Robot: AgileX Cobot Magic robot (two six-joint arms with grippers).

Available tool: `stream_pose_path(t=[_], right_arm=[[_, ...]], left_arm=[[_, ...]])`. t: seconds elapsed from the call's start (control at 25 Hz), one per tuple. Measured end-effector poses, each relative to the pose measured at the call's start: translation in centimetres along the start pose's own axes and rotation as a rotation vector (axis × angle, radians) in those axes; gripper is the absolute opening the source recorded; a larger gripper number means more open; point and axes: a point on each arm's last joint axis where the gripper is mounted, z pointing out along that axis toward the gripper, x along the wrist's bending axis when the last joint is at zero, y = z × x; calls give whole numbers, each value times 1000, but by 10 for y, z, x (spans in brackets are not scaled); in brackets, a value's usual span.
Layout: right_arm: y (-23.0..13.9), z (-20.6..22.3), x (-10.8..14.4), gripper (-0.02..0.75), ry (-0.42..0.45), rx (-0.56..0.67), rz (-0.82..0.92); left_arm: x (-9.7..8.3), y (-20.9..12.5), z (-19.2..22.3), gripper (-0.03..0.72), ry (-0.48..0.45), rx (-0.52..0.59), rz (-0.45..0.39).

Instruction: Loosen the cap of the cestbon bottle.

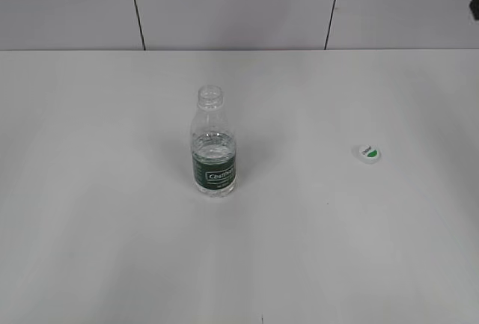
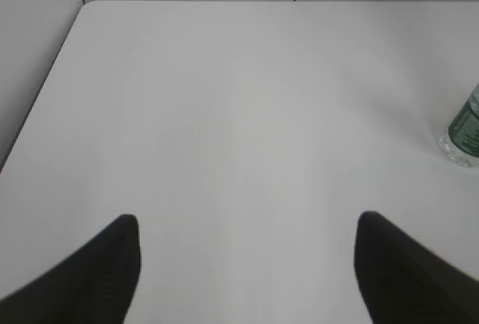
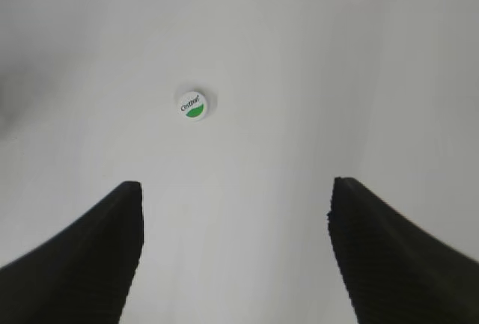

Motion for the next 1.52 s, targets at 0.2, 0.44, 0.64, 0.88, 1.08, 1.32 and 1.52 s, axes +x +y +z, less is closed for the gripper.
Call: stream_pose_path(t=[0.2, 0.44, 0.64, 0.88, 1.08, 1.32, 1.52], right_arm=[[-16, -57, 10, 589, -15, -139, -15], [-61, -112, 24, 589, -32, -271, -31], [-116, -128, 35, 589, -38, -308, -35], [-197, -128, 48, 589, -46, -356, -41], [-253, -121, 56, 589, -60, -445, -50], [-297, -117, 62, 589, -79, -562, -54], [-326, -113, 62, 589, -142, -647, -66]], left_arm=[[0, 0, 0, 516, 0, -1, 0], [0, 0, 0, 515, 0, -1, 0], [0, 0, 0, 513, 0, -1, 0], [0, 0, 0, 486, 0, -1, 0], [0, 0, 0, 480, 0, -1, 0], [0, 0, 0, 479, 0, -1, 0], [0, 0, 0, 477, 0, -1, 0]])
